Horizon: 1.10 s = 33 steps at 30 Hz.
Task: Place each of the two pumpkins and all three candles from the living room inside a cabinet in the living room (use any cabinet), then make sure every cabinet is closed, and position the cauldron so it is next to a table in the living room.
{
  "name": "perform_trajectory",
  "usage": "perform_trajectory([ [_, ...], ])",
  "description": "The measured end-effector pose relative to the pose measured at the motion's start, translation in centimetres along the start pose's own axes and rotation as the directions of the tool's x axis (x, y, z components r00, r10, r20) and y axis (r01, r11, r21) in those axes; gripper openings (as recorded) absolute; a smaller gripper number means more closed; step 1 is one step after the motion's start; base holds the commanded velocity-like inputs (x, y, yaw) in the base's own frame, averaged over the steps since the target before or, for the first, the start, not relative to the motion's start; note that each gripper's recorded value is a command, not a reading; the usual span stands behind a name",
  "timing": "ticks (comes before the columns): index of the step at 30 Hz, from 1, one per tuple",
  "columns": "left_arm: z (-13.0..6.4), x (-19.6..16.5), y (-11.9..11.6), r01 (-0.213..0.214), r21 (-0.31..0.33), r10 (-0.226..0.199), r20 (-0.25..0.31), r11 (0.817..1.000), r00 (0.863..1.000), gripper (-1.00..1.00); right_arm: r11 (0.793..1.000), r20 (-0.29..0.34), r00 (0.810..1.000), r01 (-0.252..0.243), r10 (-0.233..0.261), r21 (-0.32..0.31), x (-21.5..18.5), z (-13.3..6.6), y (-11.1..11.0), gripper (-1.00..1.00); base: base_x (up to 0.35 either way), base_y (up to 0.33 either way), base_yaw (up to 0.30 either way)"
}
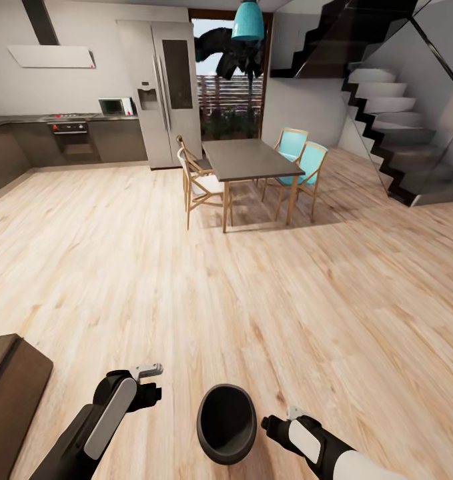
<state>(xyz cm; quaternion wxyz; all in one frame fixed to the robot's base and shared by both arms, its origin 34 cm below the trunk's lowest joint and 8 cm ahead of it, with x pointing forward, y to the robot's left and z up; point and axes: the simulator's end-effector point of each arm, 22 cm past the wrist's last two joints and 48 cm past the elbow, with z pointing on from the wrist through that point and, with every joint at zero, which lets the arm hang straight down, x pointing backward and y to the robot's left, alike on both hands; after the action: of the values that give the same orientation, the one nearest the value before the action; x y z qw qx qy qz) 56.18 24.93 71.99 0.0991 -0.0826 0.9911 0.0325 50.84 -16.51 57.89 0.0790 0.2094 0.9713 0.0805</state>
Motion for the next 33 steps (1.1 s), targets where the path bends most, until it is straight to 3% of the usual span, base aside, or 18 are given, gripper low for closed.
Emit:
perform_trajectory([
  [11, 0.03, 0.02, 0.03, -0.003, -0.002, 0.003, 0.000, 1.000, 1.000, 1.00, 1.000, 0.000, 1.000, 0.000, 0.000, 0.000, -0.02, 0.00, -0.03, 1.00, 0.120, 0.000, 0.000],
  [33, -0.09, -0.27, 0.01, 0.001, -0.004, -0.001, 0.010, 1.000, 1.000, 1.00, 1.000, 0.004, 1.000, 0.001, -0.001, -0.002, -0.13, 0.01, 0.02, 1.00, 0.013, 0.000, 0.000],
])
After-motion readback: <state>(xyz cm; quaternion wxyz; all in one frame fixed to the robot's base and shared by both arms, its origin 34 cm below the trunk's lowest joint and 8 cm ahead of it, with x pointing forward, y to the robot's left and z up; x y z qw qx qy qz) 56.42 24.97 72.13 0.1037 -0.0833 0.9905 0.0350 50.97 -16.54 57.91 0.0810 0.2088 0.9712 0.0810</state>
